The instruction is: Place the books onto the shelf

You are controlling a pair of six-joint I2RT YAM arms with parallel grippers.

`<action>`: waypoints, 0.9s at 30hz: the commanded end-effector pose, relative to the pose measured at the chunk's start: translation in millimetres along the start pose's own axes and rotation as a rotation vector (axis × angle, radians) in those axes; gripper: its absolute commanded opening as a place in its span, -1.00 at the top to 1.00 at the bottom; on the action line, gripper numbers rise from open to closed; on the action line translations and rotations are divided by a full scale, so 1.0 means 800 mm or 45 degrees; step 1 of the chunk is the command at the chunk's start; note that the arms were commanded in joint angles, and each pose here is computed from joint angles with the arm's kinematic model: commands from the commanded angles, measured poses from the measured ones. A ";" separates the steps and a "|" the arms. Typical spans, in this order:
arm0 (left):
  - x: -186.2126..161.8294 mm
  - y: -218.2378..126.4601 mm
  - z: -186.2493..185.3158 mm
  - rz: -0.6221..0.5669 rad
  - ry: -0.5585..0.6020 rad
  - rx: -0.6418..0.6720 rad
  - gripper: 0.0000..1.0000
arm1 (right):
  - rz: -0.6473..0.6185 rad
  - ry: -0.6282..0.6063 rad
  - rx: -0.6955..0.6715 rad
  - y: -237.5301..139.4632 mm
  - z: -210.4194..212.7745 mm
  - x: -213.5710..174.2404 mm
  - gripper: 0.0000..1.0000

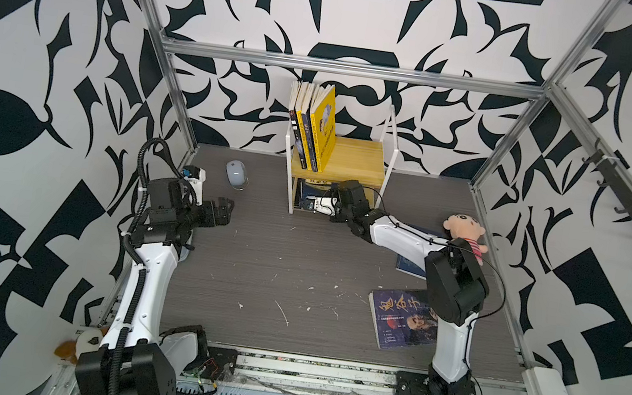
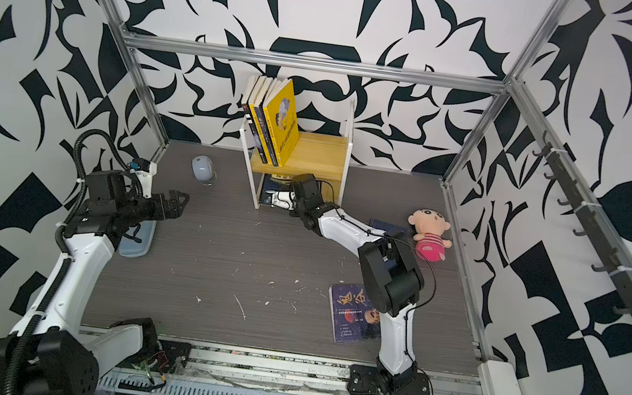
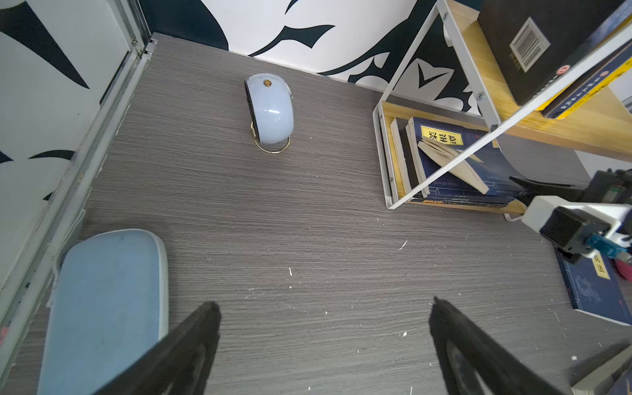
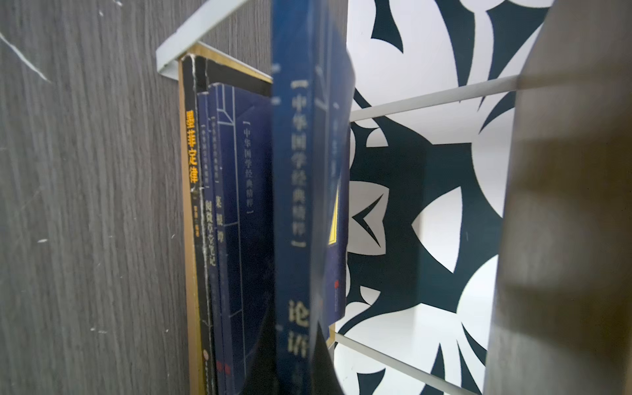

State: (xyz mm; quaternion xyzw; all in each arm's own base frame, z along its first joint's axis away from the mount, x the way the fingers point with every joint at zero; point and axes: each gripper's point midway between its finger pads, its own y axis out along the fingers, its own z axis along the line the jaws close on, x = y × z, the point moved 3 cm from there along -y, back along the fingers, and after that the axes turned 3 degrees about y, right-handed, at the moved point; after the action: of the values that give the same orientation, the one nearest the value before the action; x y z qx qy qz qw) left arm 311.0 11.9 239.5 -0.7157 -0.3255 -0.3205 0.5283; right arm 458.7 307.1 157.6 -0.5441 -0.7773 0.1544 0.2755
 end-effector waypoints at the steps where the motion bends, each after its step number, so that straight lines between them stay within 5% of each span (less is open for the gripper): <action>1: -0.010 0.003 0.003 0.023 0.001 0.003 -0.99 | -0.014 0.035 0.031 0.003 -0.009 0.002 1.00; 3: -0.010 0.003 0.003 0.022 -0.001 0.000 -0.99 | -0.005 0.034 0.066 0.005 -0.005 0.001 0.97; 7: -0.011 0.004 0.002 0.021 0.001 -0.001 -0.99 | -0.003 0.036 0.154 0.003 0.005 0.002 0.42; 11: -0.012 0.004 0.002 0.023 -0.004 -0.004 -0.99 | 0.023 0.033 0.254 0.002 0.018 0.000 0.16; 27: -0.013 0.004 0.001 0.022 -0.005 -0.009 -0.99 | 0.081 0.108 0.298 0.027 -0.006 -0.002 0.20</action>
State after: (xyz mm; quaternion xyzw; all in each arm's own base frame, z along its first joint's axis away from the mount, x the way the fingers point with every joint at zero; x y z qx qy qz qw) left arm 309.0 11.4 231.7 -0.7197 -0.3214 -0.3135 0.5296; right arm 469.7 311.4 122.3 -0.5319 -0.7235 0.2609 0.3543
